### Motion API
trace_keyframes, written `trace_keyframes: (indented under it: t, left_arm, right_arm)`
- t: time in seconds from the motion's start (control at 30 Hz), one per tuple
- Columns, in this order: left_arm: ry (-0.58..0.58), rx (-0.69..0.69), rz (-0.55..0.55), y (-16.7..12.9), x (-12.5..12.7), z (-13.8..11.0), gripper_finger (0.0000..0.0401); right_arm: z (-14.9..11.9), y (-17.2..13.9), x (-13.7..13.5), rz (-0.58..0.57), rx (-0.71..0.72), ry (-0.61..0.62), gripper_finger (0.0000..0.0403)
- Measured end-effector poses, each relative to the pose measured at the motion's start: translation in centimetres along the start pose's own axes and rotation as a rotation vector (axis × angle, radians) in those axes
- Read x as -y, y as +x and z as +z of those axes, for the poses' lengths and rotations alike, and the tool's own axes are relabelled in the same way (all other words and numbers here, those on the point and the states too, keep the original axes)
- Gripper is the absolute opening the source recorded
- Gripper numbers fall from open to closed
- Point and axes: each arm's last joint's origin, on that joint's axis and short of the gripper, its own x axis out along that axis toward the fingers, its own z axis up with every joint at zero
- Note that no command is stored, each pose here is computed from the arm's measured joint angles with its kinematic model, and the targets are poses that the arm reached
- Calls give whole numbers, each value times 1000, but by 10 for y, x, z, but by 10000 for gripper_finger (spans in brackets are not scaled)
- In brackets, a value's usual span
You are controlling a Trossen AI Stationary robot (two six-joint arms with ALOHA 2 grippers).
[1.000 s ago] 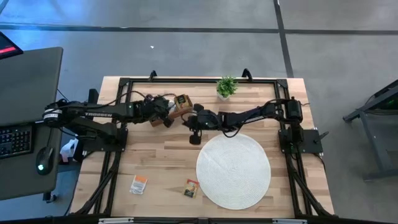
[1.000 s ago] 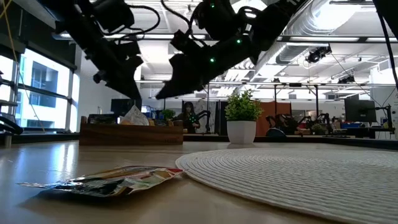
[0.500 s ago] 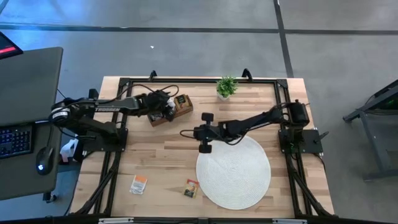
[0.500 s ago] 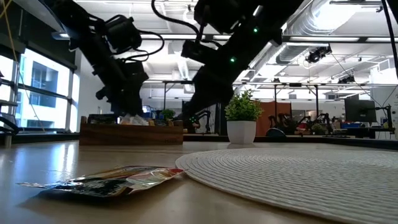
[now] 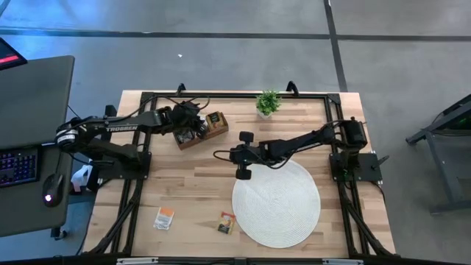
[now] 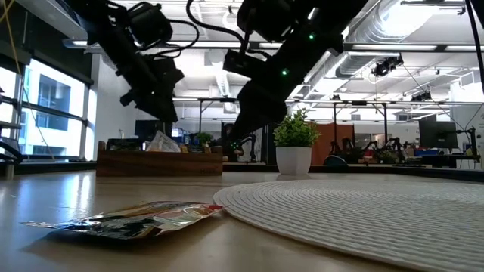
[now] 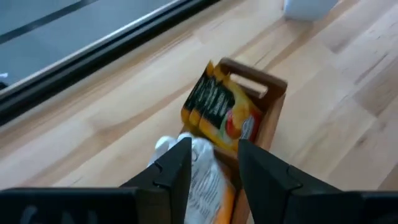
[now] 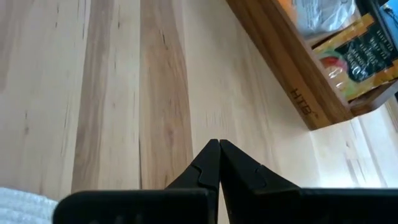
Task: Pick & Place Tea
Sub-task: Put the white tea bag into the middle section of the wooden organizer
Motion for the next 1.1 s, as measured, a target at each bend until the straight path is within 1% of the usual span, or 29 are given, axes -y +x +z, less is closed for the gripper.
trace_keyframes:
  t: [0.27, 0.5, 0.7, 0.9, 1.0, 1.1]
  left_arm:
    - [-14, -100, 91, 5, -4, -11, 127]
    - [-45, -95, 108, 8, -4, -12, 126]
    - [-36, -122, 123, 12, -4, -15, 126]
    - [-16, -167, 154, 25, -2, -21, 125]
    - [-11, -163, 178, 26, -3, -21, 107]
    - [-11, -161, 178, 26, -3, -21, 65]
  right_arm:
    - [0, 0, 1, 1, -4, 0, 2]
    - [0, 0, 1, 1, -4, 0, 8]
    - [0, 0, 1, 1, -4, 0, 2]
    - [0, 0, 0, 2, -4, -1, 8]
    - [0, 0, 0, 2, -4, 0, 7]
    - [0, 0, 0, 2, -4, 0, 3]
